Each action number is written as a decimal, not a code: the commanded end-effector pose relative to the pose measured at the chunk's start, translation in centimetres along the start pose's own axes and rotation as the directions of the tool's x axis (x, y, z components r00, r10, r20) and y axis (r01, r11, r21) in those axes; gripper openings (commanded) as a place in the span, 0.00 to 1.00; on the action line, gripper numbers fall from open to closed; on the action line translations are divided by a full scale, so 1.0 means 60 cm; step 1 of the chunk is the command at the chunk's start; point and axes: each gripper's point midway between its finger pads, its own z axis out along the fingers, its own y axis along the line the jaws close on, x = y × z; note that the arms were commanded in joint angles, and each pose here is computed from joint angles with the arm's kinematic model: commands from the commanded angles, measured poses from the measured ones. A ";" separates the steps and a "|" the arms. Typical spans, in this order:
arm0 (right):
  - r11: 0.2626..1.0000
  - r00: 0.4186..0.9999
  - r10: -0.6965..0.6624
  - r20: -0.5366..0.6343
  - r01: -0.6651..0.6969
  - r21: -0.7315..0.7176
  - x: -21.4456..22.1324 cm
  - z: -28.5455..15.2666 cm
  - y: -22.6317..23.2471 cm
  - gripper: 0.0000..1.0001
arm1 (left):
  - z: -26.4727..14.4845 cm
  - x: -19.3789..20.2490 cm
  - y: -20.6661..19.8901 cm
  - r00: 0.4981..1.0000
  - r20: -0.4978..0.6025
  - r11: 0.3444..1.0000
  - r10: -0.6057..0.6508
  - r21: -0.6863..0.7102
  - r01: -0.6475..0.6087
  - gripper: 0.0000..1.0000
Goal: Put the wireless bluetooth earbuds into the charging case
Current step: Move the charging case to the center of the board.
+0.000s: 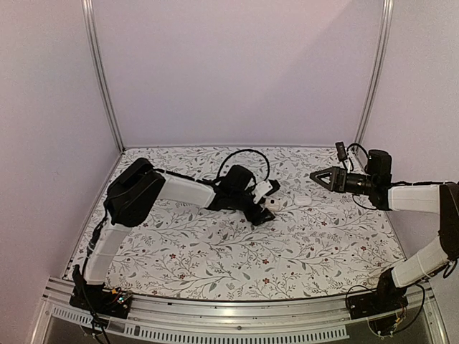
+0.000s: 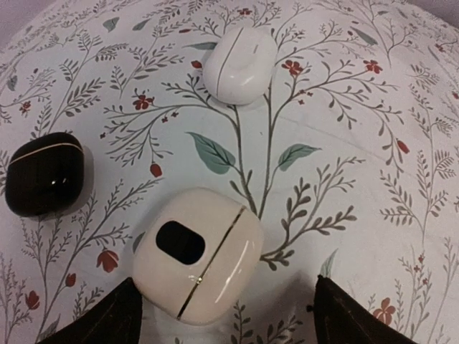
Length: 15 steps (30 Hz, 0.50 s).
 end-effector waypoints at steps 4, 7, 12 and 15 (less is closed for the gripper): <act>1.000 1.000 0.009 -0.015 -0.009 0.003 0.013 0.000 -0.007 0.99 | 0.047 0.045 -0.011 0.996 -0.089 0.999 0.001 0.045 0.003 0.77; 1.000 1.000 0.011 -0.016 -0.011 0.005 0.014 -0.001 -0.008 0.99 | 0.055 0.048 -0.009 0.993 -0.117 0.998 -0.008 0.063 0.015 0.73; 1.000 1.000 0.008 -0.014 -0.008 0.009 0.015 -0.002 -0.008 0.99 | 0.064 0.049 -0.003 0.989 -0.140 0.998 -0.040 0.040 0.046 0.71; 1.000 1.000 0.008 -0.016 -0.008 0.008 0.014 -0.002 -0.008 0.99 | 0.065 0.058 0.003 0.985 -0.160 0.997 -0.069 0.014 0.072 0.70</act>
